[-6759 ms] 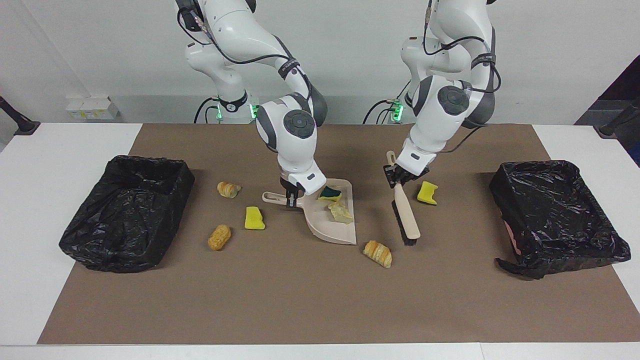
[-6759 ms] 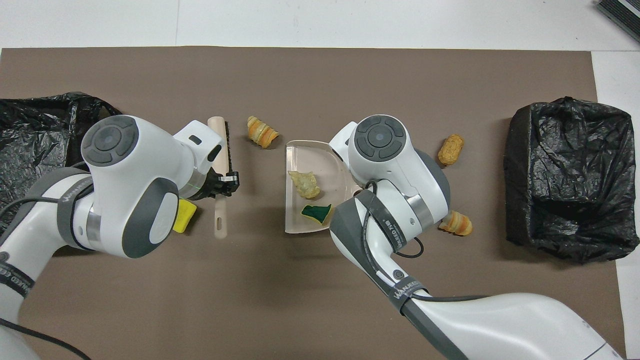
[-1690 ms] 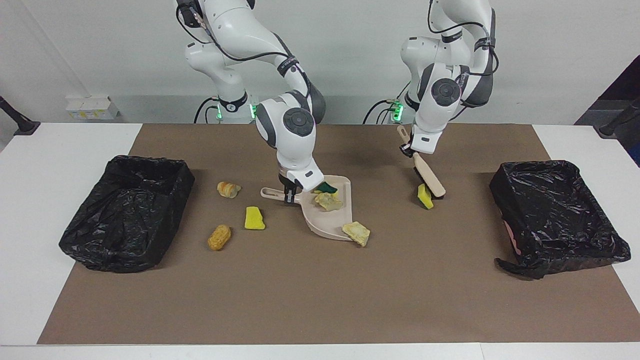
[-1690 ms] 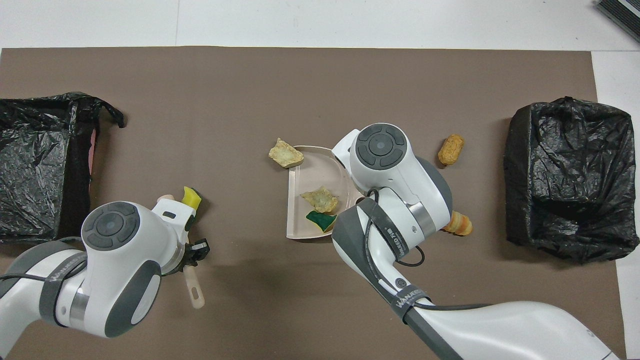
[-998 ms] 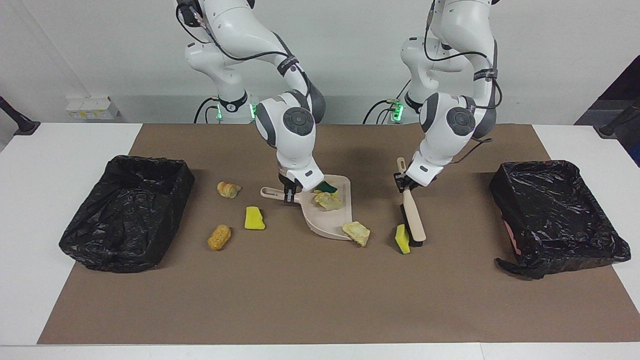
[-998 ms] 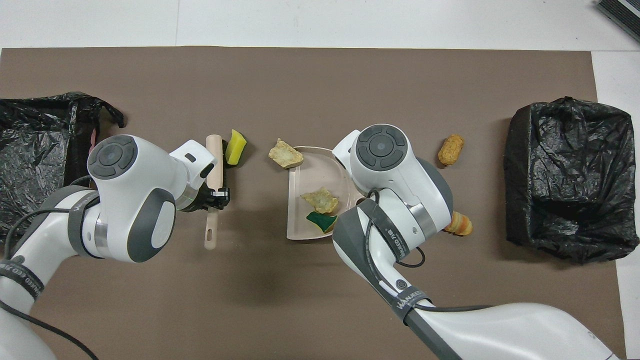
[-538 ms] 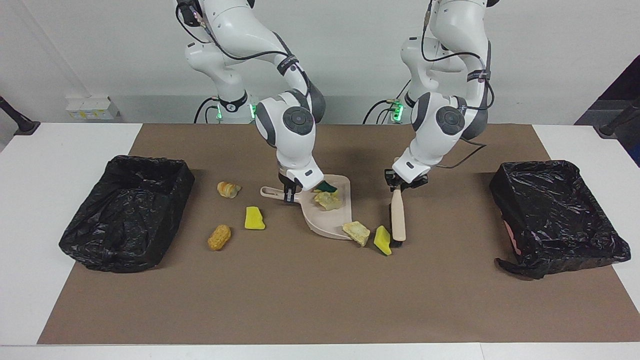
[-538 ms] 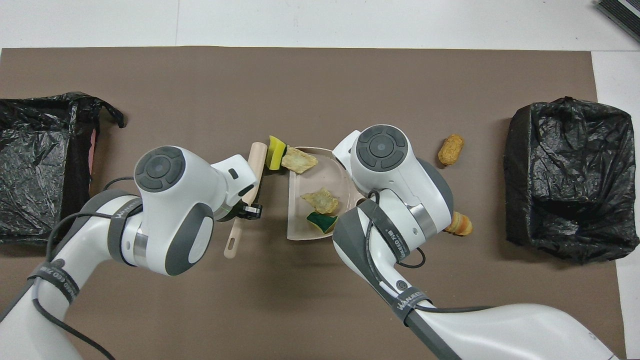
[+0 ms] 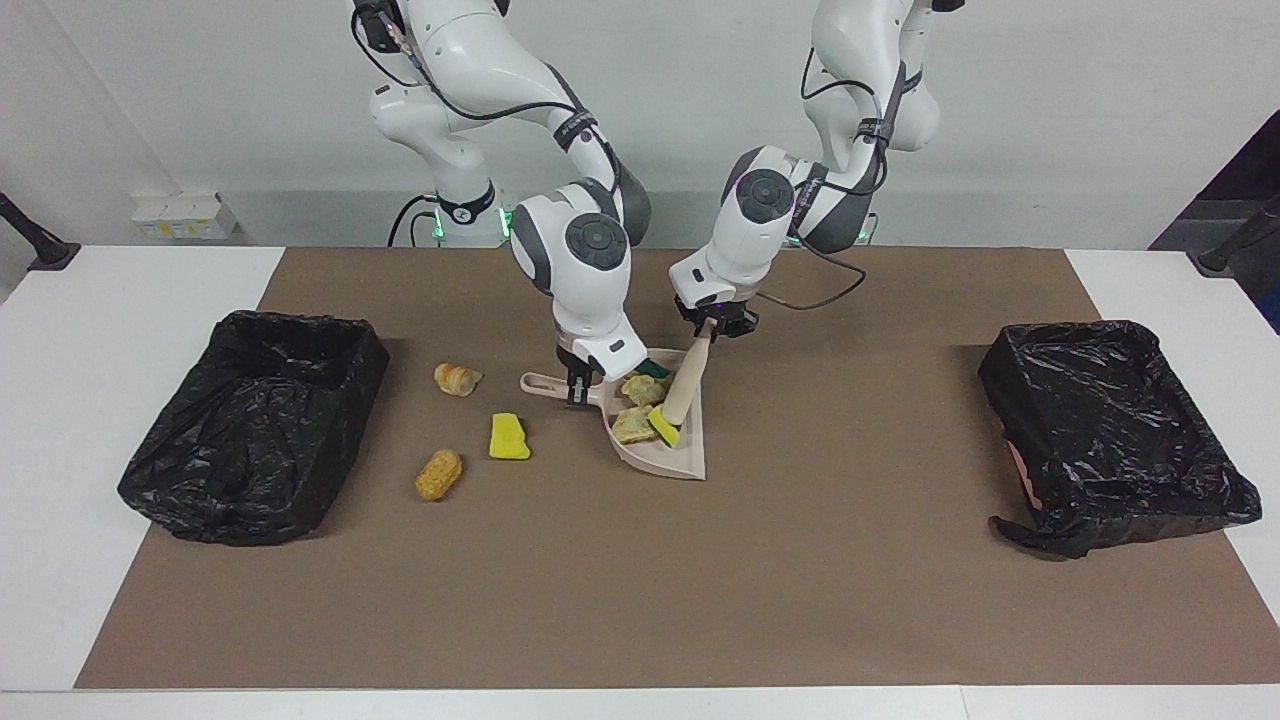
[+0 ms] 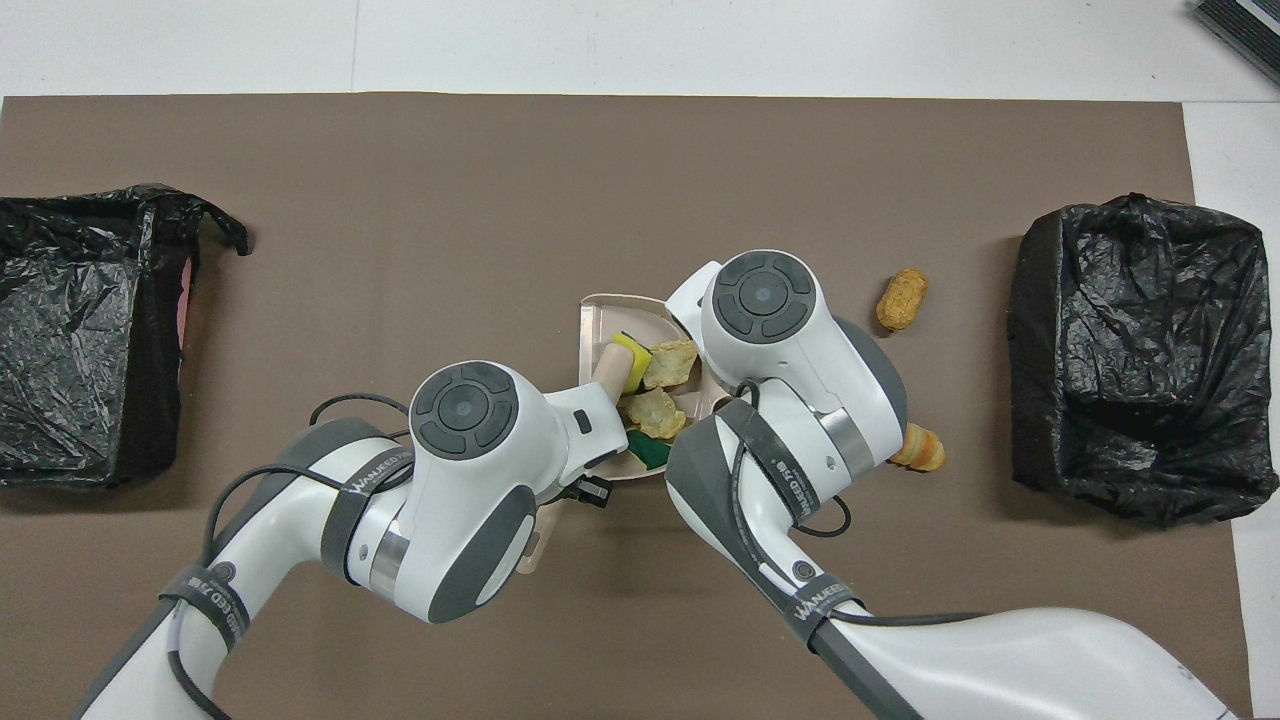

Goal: Sweep and dump trash in bin
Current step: 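Sweep the yellow sponge and bread into the dustpan with the left gripper, then carry the dustpan to the bin with the right gripper while the left gripper lowers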

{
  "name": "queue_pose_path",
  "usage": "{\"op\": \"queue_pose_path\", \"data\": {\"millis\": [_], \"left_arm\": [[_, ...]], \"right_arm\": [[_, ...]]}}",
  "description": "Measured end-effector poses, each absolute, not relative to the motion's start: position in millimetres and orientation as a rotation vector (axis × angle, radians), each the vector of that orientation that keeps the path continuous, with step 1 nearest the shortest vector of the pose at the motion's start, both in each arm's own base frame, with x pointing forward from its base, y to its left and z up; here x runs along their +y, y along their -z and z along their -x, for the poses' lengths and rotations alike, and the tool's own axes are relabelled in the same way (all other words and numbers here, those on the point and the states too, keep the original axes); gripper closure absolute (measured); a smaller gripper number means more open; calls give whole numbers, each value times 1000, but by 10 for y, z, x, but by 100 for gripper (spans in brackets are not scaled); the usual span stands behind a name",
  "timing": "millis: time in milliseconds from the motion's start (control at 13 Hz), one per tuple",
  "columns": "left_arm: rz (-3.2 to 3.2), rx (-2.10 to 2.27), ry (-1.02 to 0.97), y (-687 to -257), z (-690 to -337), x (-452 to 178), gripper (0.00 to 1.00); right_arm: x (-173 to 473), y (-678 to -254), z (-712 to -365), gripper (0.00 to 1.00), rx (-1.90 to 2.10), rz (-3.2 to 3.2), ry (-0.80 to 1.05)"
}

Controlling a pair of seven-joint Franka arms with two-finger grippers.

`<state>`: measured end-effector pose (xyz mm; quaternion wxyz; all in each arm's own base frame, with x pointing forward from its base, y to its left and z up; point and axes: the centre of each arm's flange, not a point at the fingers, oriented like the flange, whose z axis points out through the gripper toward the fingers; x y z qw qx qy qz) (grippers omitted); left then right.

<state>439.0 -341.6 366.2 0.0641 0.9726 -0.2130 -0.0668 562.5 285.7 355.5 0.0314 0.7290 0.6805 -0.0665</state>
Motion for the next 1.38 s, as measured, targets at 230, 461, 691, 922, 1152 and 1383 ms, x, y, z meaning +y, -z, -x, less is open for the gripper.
{"op": "queue_pose_path", "data": {"millis": [230, 461, 691, 922, 1152, 1383], "left_arm": [[-2956, -532, 192, -3664, -4666, -3026, 75], [-2971, -382, 191, -3759, -4981, -2443, 75], [-3007, -235, 253, -3870, -4962, -2269, 75], [-3043, -140, 316, -3871, -4820, -2316, 75], [-3067, -73, 328, -3833, -4511, -2628, 75], [-3077, -72, 236, -3757, -3839, -3178, 75]], "right_arm": [[2857, -3563, -5625, 69, 2095, -2246, 203], [2857, -3567, -5625, 69, 2095, -2246, 202], [2820, -3630, -5634, 69, 2085, -2252, 188], [2723, -3712, -5667, 69, 2064, -2267, 171], [2512, -3923, -5733, 69, 2019, -2309, 122], [1892, -4419, -5830, 69, 2046, -2343, -1]]}}
